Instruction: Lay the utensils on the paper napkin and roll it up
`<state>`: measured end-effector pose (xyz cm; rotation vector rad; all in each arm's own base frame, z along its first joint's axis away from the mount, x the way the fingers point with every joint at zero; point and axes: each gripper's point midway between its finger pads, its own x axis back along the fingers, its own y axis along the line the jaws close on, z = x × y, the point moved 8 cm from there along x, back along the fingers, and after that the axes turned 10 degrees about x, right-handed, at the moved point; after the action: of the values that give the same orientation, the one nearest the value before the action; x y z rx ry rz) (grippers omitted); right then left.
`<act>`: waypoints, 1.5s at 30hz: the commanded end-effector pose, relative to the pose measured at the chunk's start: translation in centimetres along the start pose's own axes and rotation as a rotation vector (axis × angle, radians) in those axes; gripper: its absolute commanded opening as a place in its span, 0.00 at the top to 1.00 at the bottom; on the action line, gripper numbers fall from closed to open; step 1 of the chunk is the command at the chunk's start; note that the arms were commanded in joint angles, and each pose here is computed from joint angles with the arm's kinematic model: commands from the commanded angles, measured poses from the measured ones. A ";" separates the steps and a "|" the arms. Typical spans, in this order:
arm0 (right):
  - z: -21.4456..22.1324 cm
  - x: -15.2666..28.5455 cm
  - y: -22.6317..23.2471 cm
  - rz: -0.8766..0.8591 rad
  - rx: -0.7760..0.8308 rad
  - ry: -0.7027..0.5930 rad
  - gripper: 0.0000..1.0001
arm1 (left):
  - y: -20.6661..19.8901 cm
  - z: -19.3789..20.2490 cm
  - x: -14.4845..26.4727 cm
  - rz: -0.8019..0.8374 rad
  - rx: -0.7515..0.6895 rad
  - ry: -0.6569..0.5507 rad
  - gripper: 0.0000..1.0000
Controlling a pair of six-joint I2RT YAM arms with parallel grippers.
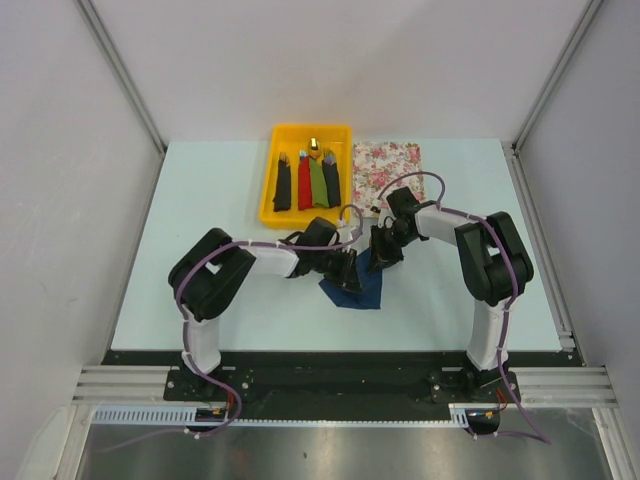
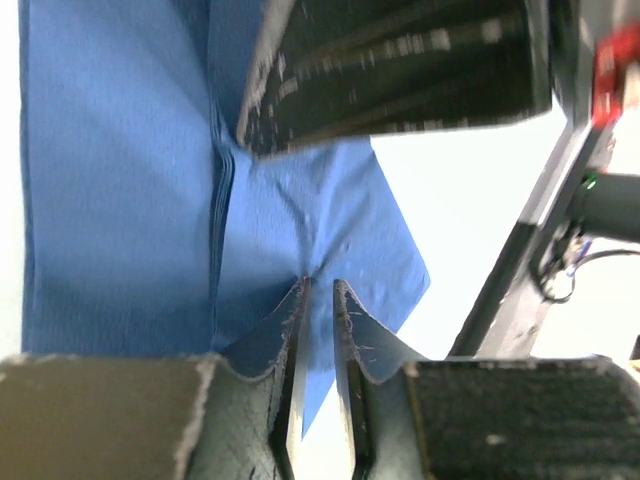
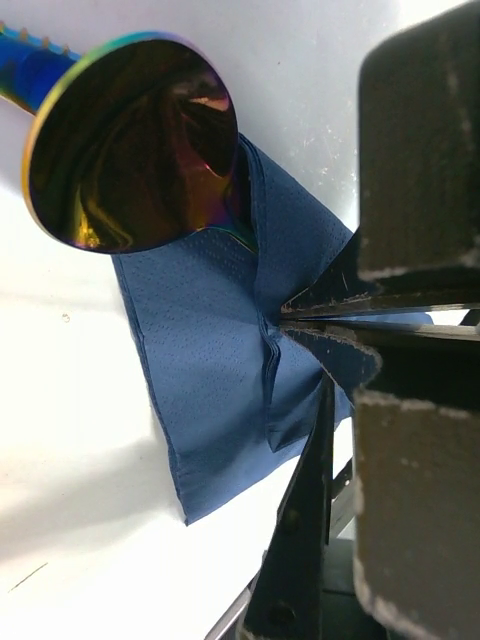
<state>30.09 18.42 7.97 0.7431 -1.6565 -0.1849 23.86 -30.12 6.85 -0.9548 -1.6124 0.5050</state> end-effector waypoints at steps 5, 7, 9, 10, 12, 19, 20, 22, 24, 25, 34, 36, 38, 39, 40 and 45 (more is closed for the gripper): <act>1.9 -2.8 -2.7 0.123 0.039 0.068 0.93 | 0.5 2.9 0.0 -0.069 -0.127 0.087 0.81; 1.8 -2.8 -2.6 0.120 0.044 0.067 0.93 | 1.9 3.9 -0.5 -0.121 -0.072 0.142 0.83; 1.8 -2.8 -2.5 0.120 0.046 0.065 0.93 | 2.4 4.1 -0.7 -0.148 -0.062 0.157 0.85; 1.8 -2.8 -2.6 0.123 0.049 0.064 0.93 | 2.6 4.0 -0.7 -0.165 -0.066 0.155 0.86; 1.6 -2.7 -2.4 0.123 0.059 0.057 0.93 | 2.4 3.8 -0.4 -0.180 -0.086 0.159 0.86; 1.7 -2.7 -2.0 0.125 0.110 0.048 0.95 | -1.2 1.6 5.8 -0.039 -0.222 -0.042 0.45; 1.7 -2.8 -2.0 0.127 0.115 0.048 0.95 | -1.2 1.8 7.0 -0.040 -0.204 -0.048 0.40; 1.8 -2.8 -2.1 0.130 0.117 0.048 0.96 | 0.2 1.0 8.8 -0.061 -0.134 -0.081 0.37; 1.9 -2.9 -2.1 0.133 0.116 0.047 0.96 | 1.6 1.2 9.9 -0.094 -0.050 -0.082 0.31; 1.9 -3.0 -2.1 0.133 0.114 0.047 0.96 | 2.7 0.8 10.8 -0.113 -0.011 -0.101 0.30; 2.0 -3.2 -2.1 0.141 0.114 0.050 0.96 | 6.1 1.7 9.2 -0.108 0.137 -0.030 0.25; 1.9 -3.3 -2.1 0.145 0.113 0.046 0.96 | 6.1 1.5 8.3 -0.085 0.154 -0.019 0.26; 1.9 -3.3 -2.1 0.148 0.114 0.044 0.96 | 6.1 1.4 7.2 -0.061 0.172 0.004 0.28; 1.9 -3.3 -2.2 0.151 0.112 0.045 0.96 | 6.0 1.3 6.9 -0.045 0.180 0.003 0.28; 1.8 -3.3 -2.2 0.151 0.113 0.042 0.96 | 5.7 1.3 6.4 -0.028 0.184 0.011 0.29; 1.6 -3.5 -2.1 0.147 0.105 0.040 0.96 | 4.8 0.6 4.5 0.018 0.183 0.018 0.32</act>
<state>29.94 18.51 7.90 0.7918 -1.6835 -0.1333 25.23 -22.43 7.86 -0.8892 -1.5484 0.6556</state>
